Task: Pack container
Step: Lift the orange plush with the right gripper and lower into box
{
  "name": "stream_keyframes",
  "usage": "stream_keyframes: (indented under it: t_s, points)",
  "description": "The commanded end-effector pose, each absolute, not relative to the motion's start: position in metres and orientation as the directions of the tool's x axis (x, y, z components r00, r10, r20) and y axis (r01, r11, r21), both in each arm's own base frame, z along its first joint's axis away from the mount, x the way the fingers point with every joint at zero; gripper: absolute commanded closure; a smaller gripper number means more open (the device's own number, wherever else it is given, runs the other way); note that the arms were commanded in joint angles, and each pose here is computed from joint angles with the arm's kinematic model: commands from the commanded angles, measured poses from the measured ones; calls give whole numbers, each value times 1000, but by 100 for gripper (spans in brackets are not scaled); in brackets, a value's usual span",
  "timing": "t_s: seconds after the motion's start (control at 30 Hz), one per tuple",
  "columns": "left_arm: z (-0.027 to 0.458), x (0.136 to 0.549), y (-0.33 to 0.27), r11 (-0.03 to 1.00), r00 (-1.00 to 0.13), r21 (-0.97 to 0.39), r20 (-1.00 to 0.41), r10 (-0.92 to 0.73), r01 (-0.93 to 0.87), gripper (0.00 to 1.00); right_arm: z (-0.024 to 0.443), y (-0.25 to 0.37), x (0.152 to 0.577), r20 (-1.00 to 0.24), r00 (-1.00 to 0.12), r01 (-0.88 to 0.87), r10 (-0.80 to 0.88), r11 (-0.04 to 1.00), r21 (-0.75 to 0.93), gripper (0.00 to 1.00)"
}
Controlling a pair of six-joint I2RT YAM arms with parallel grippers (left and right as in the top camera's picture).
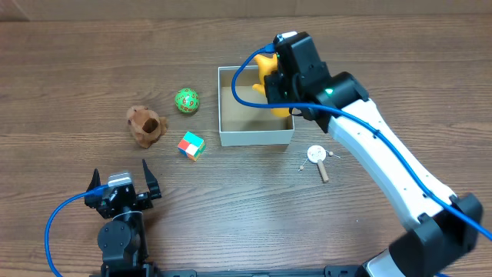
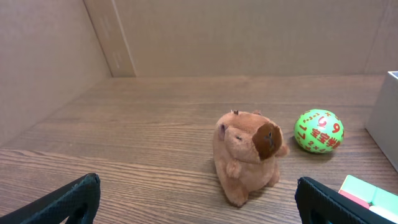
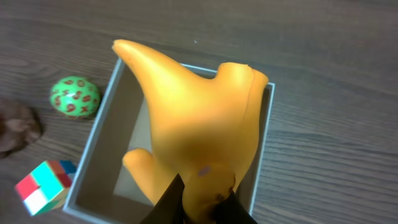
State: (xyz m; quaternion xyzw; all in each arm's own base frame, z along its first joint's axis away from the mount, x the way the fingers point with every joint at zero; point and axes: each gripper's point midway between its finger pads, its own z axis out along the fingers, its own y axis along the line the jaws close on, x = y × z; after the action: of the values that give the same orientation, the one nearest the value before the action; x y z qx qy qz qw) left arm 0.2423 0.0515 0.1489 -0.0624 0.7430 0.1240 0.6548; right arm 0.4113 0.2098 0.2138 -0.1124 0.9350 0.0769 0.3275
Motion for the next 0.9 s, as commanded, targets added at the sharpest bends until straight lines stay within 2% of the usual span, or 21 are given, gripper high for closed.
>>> stream_keyframes:
  t_s: [0.0,0.4,0.67,0.87]
  points:
    - [148,242,53,958,-139,116,-987,82,-262,0,176,214,431,-590,-796,-209,-133,976,63,88]
    - [148,242,53,958,-139,116,-987,82,-262,0,141,216,444,-560,-816,-191,-142,981,31,88]
    - [148,242,53,958,-139,116,-987,82,-262,0,97,211,444,-481,-861,-179,-167,984,-20,88]
    - [148,242,53,958,-139,116,-987,82,-262,0,95,212,445,-481,-861,-179,-167,984,-21,87]
